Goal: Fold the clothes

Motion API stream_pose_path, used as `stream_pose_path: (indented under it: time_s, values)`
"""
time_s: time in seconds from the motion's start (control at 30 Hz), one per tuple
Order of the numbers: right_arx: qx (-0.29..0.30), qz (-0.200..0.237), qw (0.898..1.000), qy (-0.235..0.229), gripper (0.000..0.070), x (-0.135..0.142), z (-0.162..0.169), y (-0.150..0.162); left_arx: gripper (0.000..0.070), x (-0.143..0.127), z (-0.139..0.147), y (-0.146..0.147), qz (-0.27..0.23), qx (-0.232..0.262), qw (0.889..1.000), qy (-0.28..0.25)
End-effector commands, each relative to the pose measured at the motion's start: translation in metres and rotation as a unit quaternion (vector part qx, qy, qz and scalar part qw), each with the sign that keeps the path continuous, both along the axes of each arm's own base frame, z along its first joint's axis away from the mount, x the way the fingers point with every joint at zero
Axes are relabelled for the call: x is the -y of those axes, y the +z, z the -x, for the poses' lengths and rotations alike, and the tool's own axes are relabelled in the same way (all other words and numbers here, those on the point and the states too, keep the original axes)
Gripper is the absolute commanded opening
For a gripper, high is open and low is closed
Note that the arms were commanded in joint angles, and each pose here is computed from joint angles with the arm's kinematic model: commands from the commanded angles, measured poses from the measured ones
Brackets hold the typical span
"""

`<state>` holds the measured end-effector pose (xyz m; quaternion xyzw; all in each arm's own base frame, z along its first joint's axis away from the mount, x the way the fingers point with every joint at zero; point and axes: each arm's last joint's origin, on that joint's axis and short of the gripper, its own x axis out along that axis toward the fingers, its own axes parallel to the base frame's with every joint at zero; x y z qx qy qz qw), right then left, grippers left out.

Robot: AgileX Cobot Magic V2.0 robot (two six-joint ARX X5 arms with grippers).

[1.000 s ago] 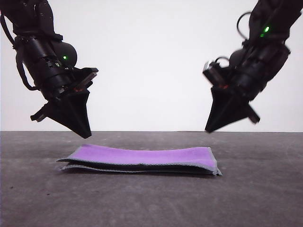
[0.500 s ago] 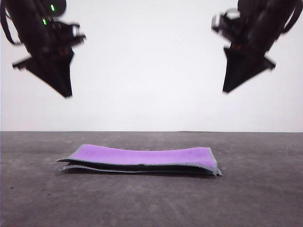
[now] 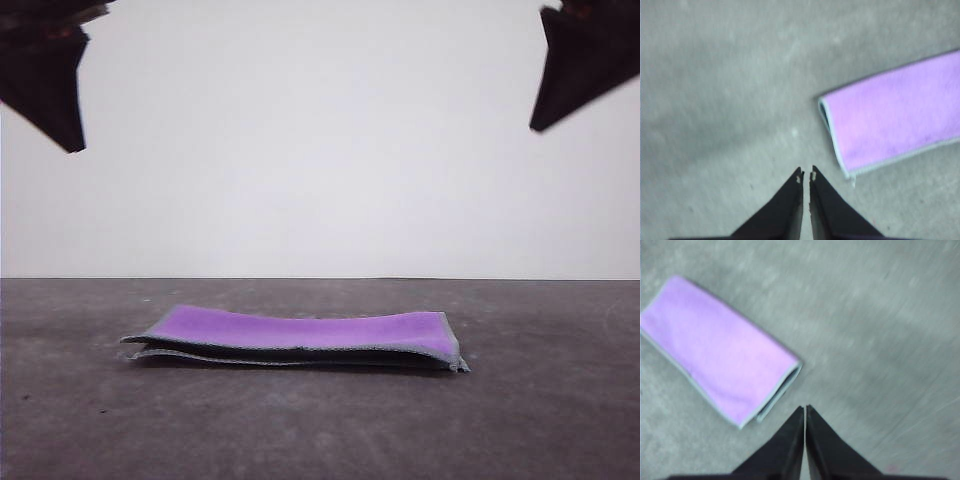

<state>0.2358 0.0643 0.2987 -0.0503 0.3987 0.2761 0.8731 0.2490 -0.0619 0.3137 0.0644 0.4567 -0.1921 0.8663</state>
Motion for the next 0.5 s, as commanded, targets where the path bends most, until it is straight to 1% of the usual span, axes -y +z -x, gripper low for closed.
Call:
stream_pose_path:
  time_s: [0.0,0.07,0.17,0.2,0.23,0.27,0.4,0.43,0.47]
  values:
    - [-0.025,-0.023,0.999,-0.025,0.0000,-0.001,0.004,-0.023,0.0004,-0.001,0.006,-0.006,0.008,-0.002,1.000,0.014]
    - [-0.033,-0.050,0.997,-0.040,0.0000,0.000,0.010,-0.044,0.0004,-0.004,0.017,-0.016,0.013,-0.002,1.000,0.021]
    - [-0.050,-0.097,0.993,-0.051,0.0000,0.000,0.016,-0.067,0.0004,-0.007,0.030,-0.027,0.024,-0.006,0.999,0.037]
    - [-0.054,-0.109,0.991,-0.054,0.0015,0.000,0.017,-0.072,0.0004,-0.007,0.034,-0.030,0.028,-0.010,0.999,0.042]
    - [-0.058,-0.119,0.990,-0.057,0.0045,-0.001,0.018,-0.077,0.0004,-0.008,0.037,-0.033,0.031,-0.013,0.998,0.046]
    - [-0.062,-0.127,0.988,-0.059,0.0097,-0.001,0.018,-0.081,0.0004,-0.009,0.040,-0.035,0.033,-0.017,0.998,0.050]
    - [-0.067,-0.141,0.985,-0.069,0.0380,-0.002,0.015,-0.087,0.0004,-0.010,0.044,-0.035,0.035,-0.020,0.998,0.055]
    - [-0.066,-0.143,0.985,-0.071,0.0434,-0.002,0.014,-0.087,0.0004,-0.010,0.044,-0.035,0.037,-0.019,0.998,0.056]
    - [-0.066,-0.145,0.985,-0.072,0.0459,-0.002,0.014,-0.087,0.0004,-0.009,0.044,-0.035,0.038,-0.018,0.998,0.055]
